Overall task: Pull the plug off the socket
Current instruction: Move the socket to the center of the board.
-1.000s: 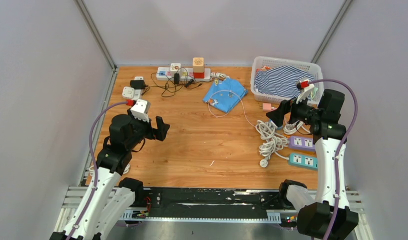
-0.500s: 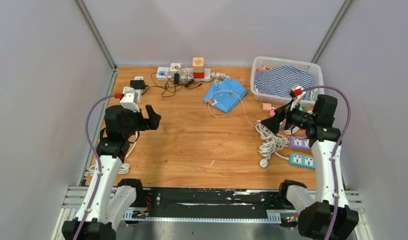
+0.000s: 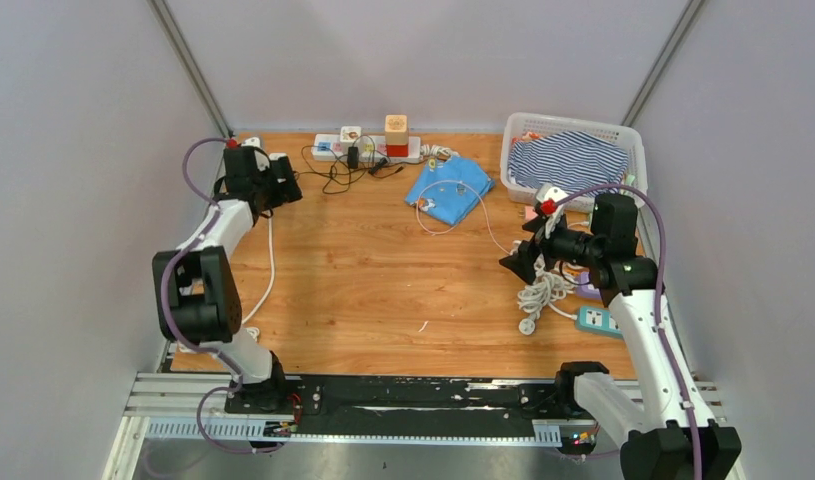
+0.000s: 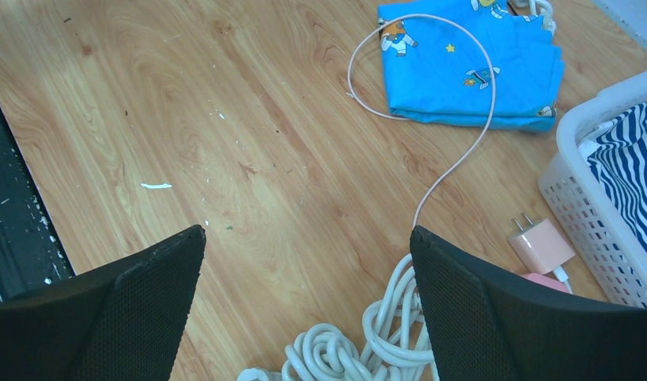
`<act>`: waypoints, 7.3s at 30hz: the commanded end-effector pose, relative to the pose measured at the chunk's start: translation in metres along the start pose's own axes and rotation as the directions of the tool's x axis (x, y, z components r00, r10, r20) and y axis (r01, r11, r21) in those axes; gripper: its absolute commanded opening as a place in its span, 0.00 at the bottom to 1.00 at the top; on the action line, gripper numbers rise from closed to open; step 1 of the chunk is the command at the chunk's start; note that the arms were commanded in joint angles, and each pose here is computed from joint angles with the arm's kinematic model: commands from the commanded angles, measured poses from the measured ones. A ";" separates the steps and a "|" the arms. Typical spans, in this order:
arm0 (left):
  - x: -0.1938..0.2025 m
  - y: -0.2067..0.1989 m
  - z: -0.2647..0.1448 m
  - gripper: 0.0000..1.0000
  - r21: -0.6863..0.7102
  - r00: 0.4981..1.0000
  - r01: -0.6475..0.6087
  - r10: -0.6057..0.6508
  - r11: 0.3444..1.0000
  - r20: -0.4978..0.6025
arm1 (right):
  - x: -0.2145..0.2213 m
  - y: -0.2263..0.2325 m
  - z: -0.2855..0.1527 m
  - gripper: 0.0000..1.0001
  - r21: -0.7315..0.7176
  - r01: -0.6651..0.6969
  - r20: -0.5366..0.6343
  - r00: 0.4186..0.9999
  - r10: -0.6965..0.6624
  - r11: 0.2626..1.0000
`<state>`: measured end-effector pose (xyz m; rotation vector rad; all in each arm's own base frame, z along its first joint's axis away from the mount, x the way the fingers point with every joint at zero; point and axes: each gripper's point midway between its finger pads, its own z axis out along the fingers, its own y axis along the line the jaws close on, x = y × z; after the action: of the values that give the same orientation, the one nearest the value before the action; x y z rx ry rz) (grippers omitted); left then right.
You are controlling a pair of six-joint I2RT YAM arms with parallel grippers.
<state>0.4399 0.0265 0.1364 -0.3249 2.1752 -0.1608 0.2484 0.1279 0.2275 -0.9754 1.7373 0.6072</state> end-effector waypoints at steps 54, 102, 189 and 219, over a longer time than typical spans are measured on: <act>0.113 -0.036 -0.048 0.00 0.210 0.958 0.219 -0.169 0.953 -0.229 | 0.010 0.008 0.008 1.00 -0.022 0.060 -0.052 0.997 -0.061 0.998; 0.298 -0.266 -0.132 0.23 0.821 0.569 -0.530 0.806 0.210 0.162 | 0.032 0.019 0.028 0.99 -0.147 -0.093 -0.095 0.992 0.079 0.985; 0.241 -0.282 -0.123 0.78 0.864 0.947 -0.235 0.307 0.444 0.100 | 0.136 0.026 0.116 0.34 -0.123 -0.592 -0.563 0.703 0.435 0.797; 0.208 -0.250 -0.141 0.86 0.801 0.962 -0.268 0.196 0.535 0.191 | 0.124 0.020 0.109 0.46 -0.137 -0.526 -0.564 0.738 0.371 0.839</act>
<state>0.2519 -0.2908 0.1140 0.5619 1.8146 -1.0284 0.2714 0.1858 0.0615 -0.8805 2.4877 1.0784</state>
